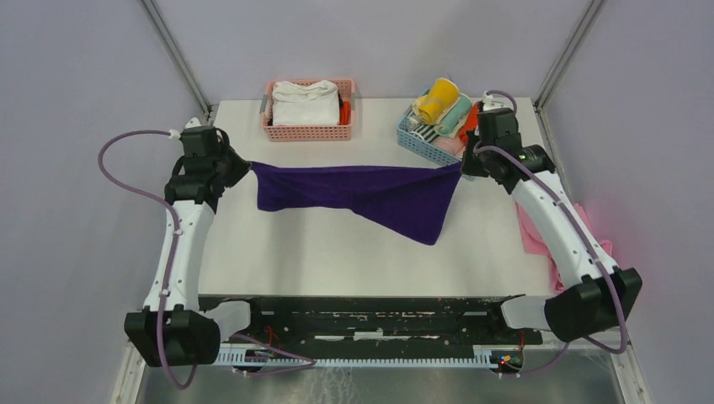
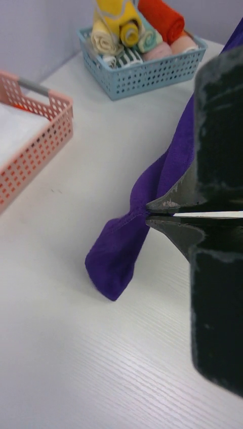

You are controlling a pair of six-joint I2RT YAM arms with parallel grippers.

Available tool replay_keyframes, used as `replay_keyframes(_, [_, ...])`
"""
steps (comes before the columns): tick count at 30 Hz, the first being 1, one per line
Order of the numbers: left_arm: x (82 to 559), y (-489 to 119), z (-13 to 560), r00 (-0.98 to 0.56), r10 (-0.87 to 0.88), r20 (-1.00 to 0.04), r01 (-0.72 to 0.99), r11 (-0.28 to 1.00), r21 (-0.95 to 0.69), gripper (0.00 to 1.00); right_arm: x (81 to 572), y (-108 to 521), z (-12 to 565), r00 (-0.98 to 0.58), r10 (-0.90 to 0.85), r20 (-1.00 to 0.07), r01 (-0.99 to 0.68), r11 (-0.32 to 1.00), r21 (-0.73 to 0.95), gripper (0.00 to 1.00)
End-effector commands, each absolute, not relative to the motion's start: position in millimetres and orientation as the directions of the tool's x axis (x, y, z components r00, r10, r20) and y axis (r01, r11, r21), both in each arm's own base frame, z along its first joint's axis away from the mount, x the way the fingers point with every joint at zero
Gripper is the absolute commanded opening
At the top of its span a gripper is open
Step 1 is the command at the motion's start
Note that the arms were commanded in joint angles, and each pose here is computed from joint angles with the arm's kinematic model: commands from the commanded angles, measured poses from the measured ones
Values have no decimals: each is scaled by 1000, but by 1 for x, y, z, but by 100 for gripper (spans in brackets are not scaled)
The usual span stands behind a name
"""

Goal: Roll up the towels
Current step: Flatten out the towel at the center of the board.

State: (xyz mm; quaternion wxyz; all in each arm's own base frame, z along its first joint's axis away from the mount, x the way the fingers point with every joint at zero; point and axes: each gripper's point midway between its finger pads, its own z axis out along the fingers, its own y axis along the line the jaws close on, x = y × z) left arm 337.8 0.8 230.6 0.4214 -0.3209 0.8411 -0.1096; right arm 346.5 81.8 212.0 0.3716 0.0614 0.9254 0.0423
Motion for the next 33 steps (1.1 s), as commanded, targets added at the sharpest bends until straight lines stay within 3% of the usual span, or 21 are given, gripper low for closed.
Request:
replay_keyframes(1, [321, 1, 284, -377, -595, -710, -368, 800, -475, 3, 314, 70, 256, -684, 116, -720, 54, 993, 108, 0])
replay_keyframes(6, [283, -6, 313, -333, -585, -739, -308, 809, -501, 3, 263, 63, 303, -606, 128, -785, 3, 987, 159, 0])
replay_keyframes(12, [220, 4, 375, -159, -571, -805, -274, 809, -520, 3, 191, 44, 353, -504, 128, -854, -45, 984, 174, 0])
replay_keyframes(18, [191, 4, 397, -100, -572, -814, -252, 806, -536, 3, 157, 42, 361, -497, 151, -855, -66, 975, 211, 0])
replay_keyframes(26, [255, -13, 314, -312, -595, -740, -268, 803, -533, 3, 221, 37, 293, -606, 160, -779, 93, 987, 131, 0])
replay_keyframes(33, [335, -23, 181, -526, -650, -549, -403, 758, -513, 5, 328, 35, 208, -641, 104, -761, 200, 979, -34, 0])
